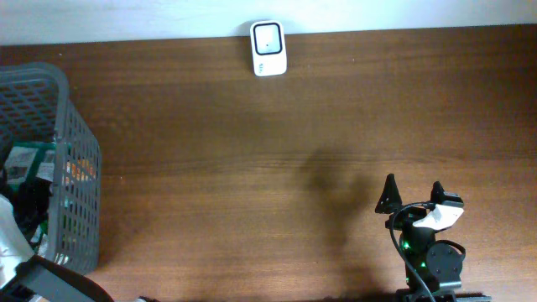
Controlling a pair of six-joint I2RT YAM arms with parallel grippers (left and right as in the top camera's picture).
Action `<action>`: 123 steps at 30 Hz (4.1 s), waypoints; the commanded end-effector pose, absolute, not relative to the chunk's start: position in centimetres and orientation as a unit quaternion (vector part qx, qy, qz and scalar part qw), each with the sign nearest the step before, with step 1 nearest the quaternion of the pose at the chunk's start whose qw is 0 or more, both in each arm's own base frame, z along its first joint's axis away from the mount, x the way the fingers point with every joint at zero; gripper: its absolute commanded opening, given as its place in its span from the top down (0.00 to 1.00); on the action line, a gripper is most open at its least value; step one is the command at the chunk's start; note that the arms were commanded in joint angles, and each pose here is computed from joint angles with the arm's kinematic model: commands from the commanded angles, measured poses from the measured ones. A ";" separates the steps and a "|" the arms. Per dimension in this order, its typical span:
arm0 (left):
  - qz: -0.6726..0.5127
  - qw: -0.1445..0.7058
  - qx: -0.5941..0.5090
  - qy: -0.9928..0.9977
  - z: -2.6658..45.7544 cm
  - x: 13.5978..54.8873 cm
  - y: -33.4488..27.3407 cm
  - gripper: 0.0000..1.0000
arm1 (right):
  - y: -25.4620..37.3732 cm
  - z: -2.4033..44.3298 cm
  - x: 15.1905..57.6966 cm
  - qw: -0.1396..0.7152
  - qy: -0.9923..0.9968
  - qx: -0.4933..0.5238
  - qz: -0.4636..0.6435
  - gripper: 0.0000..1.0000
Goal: Scan the item barcode
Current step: 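Reach the left gripper into the basket and grasp the green-capped bottle, then carry the green bottle to the scanner and set it down, then return the left gripper to the basket and grasp the green 3M package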
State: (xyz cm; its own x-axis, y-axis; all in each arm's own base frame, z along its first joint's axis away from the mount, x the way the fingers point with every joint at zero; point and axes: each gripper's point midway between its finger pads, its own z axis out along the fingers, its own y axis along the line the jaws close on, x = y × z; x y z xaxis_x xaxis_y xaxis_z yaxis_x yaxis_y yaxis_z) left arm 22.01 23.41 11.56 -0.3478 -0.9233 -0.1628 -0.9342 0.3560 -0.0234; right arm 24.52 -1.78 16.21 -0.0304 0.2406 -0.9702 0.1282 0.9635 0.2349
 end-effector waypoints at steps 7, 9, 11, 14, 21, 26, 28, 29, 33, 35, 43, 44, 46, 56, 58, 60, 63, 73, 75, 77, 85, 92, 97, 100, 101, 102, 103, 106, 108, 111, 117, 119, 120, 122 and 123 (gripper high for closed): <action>0.025 0.050 -0.560 0.827 8.4 21.7 22.9 0.06 | -1.7 15.9 24.5 0.683 0.719 0.126 0.041 0.02; 0.024 0.043 -0.560 0.827 7.7 21.8 22.9 0.07 | -1.7 15.9 24.5 0.683 0.719 0.126 0.041 0.02; 0.022 0.034 -0.560 0.828 7.0 21.8 22.9 0.11 | -1.7 15.9 24.5 0.683 0.719 0.126 0.041 0.02; 0.022 0.037 -0.560 0.827 6.7 22.0 23.1 0.33 | -1.7 15.9 24.5 0.683 0.719 0.126 0.041 0.01; 0.014 0.047 -0.559 0.827 7.0 22.5 23.1 0.53 | -1.7 15.9 24.5 0.683 0.719 0.126 0.041 0.02; 0.005 0.065 -0.558 0.827 9.8 23.6 23.7 0.54 | -1.7 15.9 24.5 0.683 0.719 0.126 0.041 0.02; -0.003 0.083 -0.556 0.827 12.1 24.4 23.9 0.54 | -1.7 15.9 24.5 0.683 0.719 0.126 0.041 0.02; -0.007 0.096 -0.555 0.826 13.5 24.9 24.1 0.54 | -1.7 15.9 24.5 0.683 0.719 0.126 0.041 0.01; -0.011 0.160 -0.535 0.830 20.1 26.5 24.8 0.54 | -1.7 15.9 24.5 0.683 0.719 0.126 0.041 0.02; -0.005 0.195 -0.529 0.826 23.8 26.7 24.9 0.54 | -1.7 15.9 24.5 0.683 0.719 0.126 0.041 0.02; -0.069 0.377 -0.423 0.821 37.5 28.5 18.7 0.56 | -1.7 15.9 24.5 0.683 0.719 0.126 0.041 0.02; -0.074 0.396 -0.397 0.825 38.9 28.6 16.8 0.57 | -1.7 15.9 24.5 0.683 0.719 0.126 0.041 0.02; -0.084 0.421 -0.353 0.831 40.5 29.1 13.9 0.56 | -1.7 15.9 24.5 0.683 0.719 0.126 0.041 0.02; -0.105 0.381 -0.131 0.909 38.4 33.5 -1.2 0.54 | -1.7 15.9 24.5 0.683 0.719 0.126 0.041 0.01; -0.105 0.341 -0.091 0.930 35.7 34.4 -4.4 0.55 | -1.7 15.9 24.5 0.683 0.719 0.126 0.041 0.02; -0.104 0.295 -0.061 0.948 32.6 35.2 -7.2 0.55 | -1.7 15.9 24.5 0.683 0.719 0.126 0.041 0.02; -0.102 0.227 -0.028 0.968 27.9 36.1 -10.9 0.56 | -1.7 15.9 24.5 0.683 0.719 0.126 0.041 0.02; -0.036 0.093 0.006 0.995 14.8 39.0 -16.8 0.54 | -1.7 15.9 24.5 0.683 0.719 0.126 0.041 0.02; -0.019 0.071 -0.001 0.997 12.1 39.4 -17.2 0.56 | -1.7 15.9 24.5 0.683 0.719 0.126 0.041 0.02; -0.011 0.062 -0.017 0.998 10.5 39.7 -17.4 0.56 | -1.7 15.9 24.5 0.683 0.719 0.126 0.041 0.02; 0.004 0.066 -0.052 0.996 5.4 41.5 -17.8 0.53 | -1.7 15.9 24.5 0.683 0.719 0.126 0.041 0.02; 0.005 0.064 -0.052 0.997 5.3 41.5 -17.8 0.20 | -1.7 15.9 24.5 0.683 0.719 0.126 0.041 0.02; 0.003 0.070 -0.052 0.996 6.1 42.0 -17.5 0.01 | -1.7 15.9 24.5 0.683 0.719 0.126 0.041 0.02; -0.005 0.089 -0.059 0.994 8.9 43.0 -16.9 0.00 | -1.7 15.9 24.5 0.683 0.719 0.126 0.041 0.02; -0.009 0.103 -0.059 0.993 10.7 43.6 -16.5 0.00 | -1.7 15.9 24.5 0.683 0.719 0.126 0.041 0.02; -0.011 0.120 -0.066 0.991 12.9 44.0 -15.9 0.00 | -1.7 15.9 24.5 0.683 0.719 0.126 0.041 0.02; -0.009 0.137 -0.073 0.988 14.9 44.3 -15.1 0.00 | -1.7 15.9 24.5 0.683 0.719 0.126 0.041 0.02; 0.015 0.214 -0.112 0.970 23.5 44.5 -10.7 0.00 | -1.7 15.9 24.5 0.683 0.719 0.126 0.041 0.02; 0.035 0.254 -0.137 0.957 27.9 43.7 -7.8 0.00 | -1.7 15.9 24.5 0.683 0.719 0.126 0.041 0.02; 0.077 0.306 -0.181 0.931 33.4 41.4 -2.8 0.01 | -1.7 15.9 24.5 0.683 0.719 0.126 0.041 0.02; 0.134 0.355 -0.328 0.865 39.5 35.0 8.6 0.01 | -1.7 15.9 24.5 0.683 0.719 0.126 0.041 0.02; 0.142 0.349 -0.403 0.834 39.7 33.0 12.9 0.01 | -1.7 15.9 24.5 0.683 0.719 0.126 0.041 0.02; 0.143 0.345 -0.421 0.827 39.6 32.5 14.1 0.01 | -1.7 15.9 24.5 0.683 0.719 0.126 0.041 0.02; 0.140 0.323 -0.472 0.808 38.6 31.0 17.8 0.01 | -1.7 15.9 24.5 0.683 0.719 0.126 0.041 0.02; 0.137 0.314 -0.487 0.804 38.1 30.7 18.9 0.01 | -1.7 15.9 24.5 0.683 0.719 0.126 0.041 0.02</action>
